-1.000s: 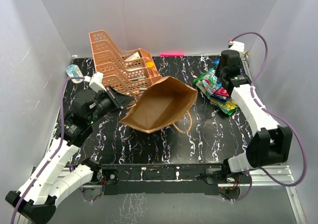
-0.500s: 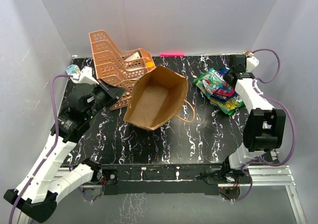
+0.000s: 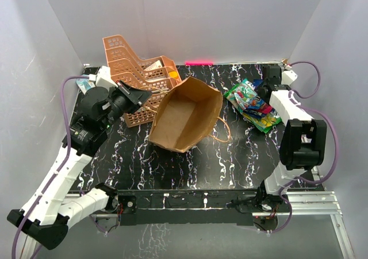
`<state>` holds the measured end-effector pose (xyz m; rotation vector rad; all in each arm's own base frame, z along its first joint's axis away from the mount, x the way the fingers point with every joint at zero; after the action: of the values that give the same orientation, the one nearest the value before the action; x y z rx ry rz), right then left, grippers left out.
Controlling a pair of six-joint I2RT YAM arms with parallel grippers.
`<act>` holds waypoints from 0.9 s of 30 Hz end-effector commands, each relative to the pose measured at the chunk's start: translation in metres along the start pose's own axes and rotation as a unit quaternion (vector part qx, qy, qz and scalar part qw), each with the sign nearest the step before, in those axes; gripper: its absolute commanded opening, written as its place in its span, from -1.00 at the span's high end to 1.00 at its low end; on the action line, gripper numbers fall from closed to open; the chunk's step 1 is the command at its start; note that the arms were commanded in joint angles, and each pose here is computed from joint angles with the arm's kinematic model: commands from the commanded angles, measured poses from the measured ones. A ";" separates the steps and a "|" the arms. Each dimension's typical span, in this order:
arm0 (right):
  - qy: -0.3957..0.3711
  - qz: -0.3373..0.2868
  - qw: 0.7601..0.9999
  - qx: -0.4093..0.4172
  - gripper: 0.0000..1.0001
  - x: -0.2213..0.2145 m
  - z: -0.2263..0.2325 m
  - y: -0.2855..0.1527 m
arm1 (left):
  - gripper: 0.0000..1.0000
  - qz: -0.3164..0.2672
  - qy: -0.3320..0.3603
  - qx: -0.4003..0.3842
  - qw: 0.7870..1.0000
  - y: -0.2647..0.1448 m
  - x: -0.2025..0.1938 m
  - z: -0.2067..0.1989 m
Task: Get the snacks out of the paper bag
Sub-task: Place the snack at the center of the board, then adjust the paper bag at the center of the board.
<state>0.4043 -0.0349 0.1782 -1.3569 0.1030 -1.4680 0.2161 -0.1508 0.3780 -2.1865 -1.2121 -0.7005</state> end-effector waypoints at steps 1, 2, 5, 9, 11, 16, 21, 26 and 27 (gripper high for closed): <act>-0.014 -0.066 0.995 0.068 -0.16 0.038 0.012 -0.040 | 1.00 -0.006 -0.001 -0.109 0.994 -0.001 0.013 -0.036; -0.027 -0.076 0.994 0.080 -0.26 0.044 0.012 -0.049 | 1.00 -0.004 -0.001 -0.121 0.993 0.001 0.015 -0.041; -0.078 -0.079 0.983 0.148 -0.53 0.054 0.018 -0.081 | 1.00 0.005 -0.013 -0.160 0.987 0.008 0.019 -0.056; -0.146 -0.036 0.948 0.282 -0.67 0.045 0.026 -0.123 | 1.00 0.027 -0.045 -0.201 0.978 0.024 0.020 -0.070; -0.161 -0.017 0.928 0.337 -0.71 0.039 0.026 -0.140 | 1.00 0.036 -0.062 -0.220 0.973 0.032 0.022 -0.077; -0.177 0.001 0.903 0.391 -0.71 0.029 0.021 -0.163 | 1.00 0.025 -0.091 -0.244 0.965 0.040 0.032 -0.090; -0.185 -0.003 0.900 0.395 -0.72 0.028 0.015 -0.171 | 1.00 0.025 -0.119 -0.262 0.957 0.045 0.042 -0.105; -0.182 -0.022 0.898 0.400 -0.73 0.032 0.012 -0.179 | 1.00 0.019 -0.143 -0.293 0.945 0.039 0.053 -0.125; -0.180 -0.023 0.898 0.401 -0.73 0.032 0.012 -0.179 | 1.00 0.019 -0.147 -0.297 0.943 0.038 0.054 -0.130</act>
<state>0.3166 0.0219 0.3002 -0.9553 -0.5949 -1.0323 0.2681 -0.2224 0.4522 -2.7599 -1.1612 -0.7232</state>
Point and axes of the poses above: each gripper's point midway between its finger pads, its own y axis out along the fingers, its own z axis along the line the jaws close on, x = y × z, the point moved 7 cm from there along -y, back along the fingers, and after that the axes turned 7 degrees about y, right-handed, at the moved point
